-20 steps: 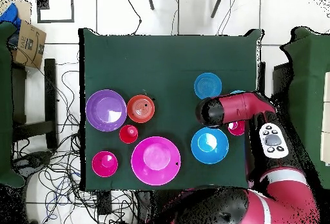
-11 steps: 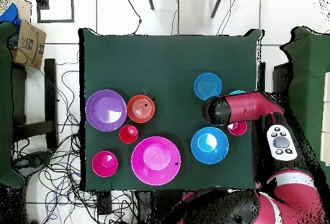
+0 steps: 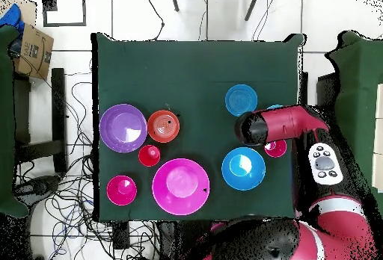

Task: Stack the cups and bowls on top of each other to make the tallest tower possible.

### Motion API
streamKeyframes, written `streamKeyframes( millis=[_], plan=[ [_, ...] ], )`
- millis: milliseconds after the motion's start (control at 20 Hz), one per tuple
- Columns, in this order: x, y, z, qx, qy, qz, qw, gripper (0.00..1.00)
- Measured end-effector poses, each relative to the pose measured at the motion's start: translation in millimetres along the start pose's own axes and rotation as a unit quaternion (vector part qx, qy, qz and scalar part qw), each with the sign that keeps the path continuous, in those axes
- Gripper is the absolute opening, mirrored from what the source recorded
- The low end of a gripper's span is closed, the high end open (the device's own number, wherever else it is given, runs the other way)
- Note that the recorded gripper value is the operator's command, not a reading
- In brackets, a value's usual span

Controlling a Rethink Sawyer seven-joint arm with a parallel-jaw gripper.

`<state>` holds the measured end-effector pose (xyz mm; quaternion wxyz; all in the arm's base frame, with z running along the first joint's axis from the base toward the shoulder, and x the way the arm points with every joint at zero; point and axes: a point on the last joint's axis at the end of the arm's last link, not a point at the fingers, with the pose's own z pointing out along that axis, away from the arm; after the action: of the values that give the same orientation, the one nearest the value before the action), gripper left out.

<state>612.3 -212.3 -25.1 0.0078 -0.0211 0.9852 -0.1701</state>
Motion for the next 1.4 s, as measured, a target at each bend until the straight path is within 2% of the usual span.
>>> streamKeyframes(
  millis=[250,600,1000,1050,1200,1400],
  plan=[
    [4.3,7,8,0.008,-0.006,-0.025,0.9996,1.0],
    [7.9,24,26,0.004,-0.017,-0.049,0.9986,1.0],
    [3.0,24,32,0.006,-0.03,-0.051,0.9983,1.0],
    [3.4,24,33,0.007,-0.029,-0.051,0.9982,0.0],
    [3.8,24,35,0.007,-0.028,-0.051,0.9983,0.0],
    [-5.6,9,32,0.019,-0.037,-0.044,0.9982,0.0]
  ],
)
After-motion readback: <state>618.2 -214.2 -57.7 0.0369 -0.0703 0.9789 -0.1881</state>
